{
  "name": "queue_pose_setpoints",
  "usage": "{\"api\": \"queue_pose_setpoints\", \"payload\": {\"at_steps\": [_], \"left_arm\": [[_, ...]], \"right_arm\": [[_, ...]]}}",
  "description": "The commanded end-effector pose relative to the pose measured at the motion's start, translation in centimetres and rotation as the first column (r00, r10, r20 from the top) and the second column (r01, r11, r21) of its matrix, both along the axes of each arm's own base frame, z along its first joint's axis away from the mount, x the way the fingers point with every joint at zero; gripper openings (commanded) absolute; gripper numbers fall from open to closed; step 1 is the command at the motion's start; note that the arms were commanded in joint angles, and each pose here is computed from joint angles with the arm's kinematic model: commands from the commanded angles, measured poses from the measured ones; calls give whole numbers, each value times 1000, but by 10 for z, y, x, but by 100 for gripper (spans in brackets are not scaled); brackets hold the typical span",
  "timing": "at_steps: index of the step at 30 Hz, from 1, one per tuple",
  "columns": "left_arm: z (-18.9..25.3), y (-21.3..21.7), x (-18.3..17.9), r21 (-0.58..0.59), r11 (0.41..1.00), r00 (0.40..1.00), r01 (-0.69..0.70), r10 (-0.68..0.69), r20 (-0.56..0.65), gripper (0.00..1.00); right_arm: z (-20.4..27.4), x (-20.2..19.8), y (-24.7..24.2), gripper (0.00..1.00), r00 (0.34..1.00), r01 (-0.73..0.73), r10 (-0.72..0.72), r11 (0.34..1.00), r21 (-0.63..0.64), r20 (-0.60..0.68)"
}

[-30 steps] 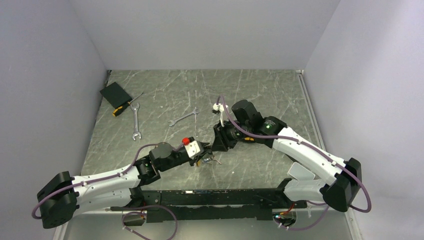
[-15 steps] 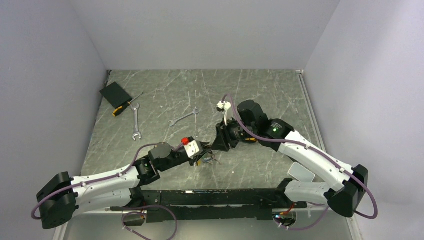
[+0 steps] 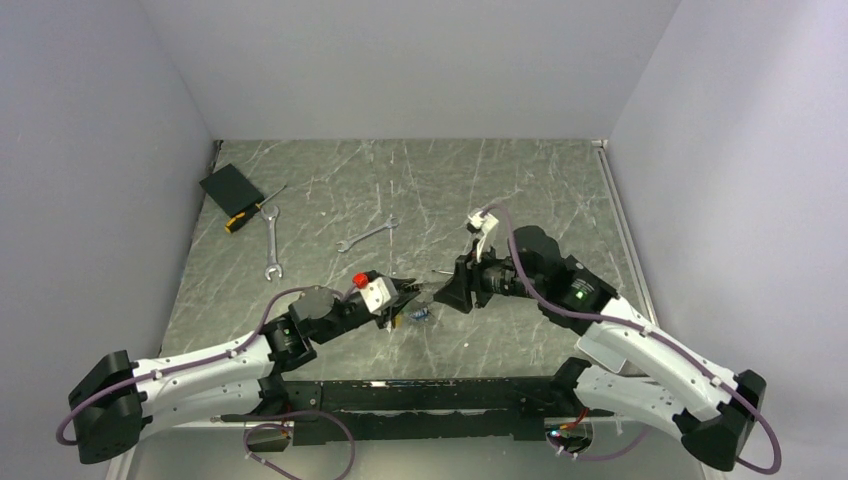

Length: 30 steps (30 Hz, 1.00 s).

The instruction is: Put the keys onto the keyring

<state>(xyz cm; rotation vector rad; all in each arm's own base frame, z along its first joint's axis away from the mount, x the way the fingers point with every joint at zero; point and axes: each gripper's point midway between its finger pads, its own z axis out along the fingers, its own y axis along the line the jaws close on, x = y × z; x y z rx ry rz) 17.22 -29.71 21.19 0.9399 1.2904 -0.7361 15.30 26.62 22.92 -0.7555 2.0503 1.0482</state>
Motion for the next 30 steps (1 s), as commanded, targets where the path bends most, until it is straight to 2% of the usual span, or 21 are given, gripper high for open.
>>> {"api": "queue_pose_setpoints", "payload": {"at_steps": [1,3,8,10,13,18,25,30], "left_arm": [[46,6,7,-182,982,998,-55,61,28,0],[46,8,10,-202,976,997,-78,79,-4,0],[44,18,24,-257,939,963,-227,178,-203,0],[49,15,17,-276,941,964,-195,132,-229,0],[60,15,2,-300,945,972,-128,59,-228,0],[72,20,-15,-276,959,976,-62,1,-216,0],[83,23,-36,-283,959,969,26,-94,-230,0],[80,30,-31,-284,959,965,-29,-47,-257,0]], "right_arm": [[27,15,3,52,992,84,-97,986,143,85],[22,18,1,52,989,104,-117,984,144,90],[6,27,0,53,983,143,-156,981,130,96],[2,29,-1,57,981,139,-154,983,122,119],[0,30,-1,70,976,123,-144,984,130,164],[1,28,8,80,974,43,-68,992,120,216],[15,21,21,79,954,-89,46,987,133,296],[21,9,19,75,944,-146,97,980,135,316]]}}
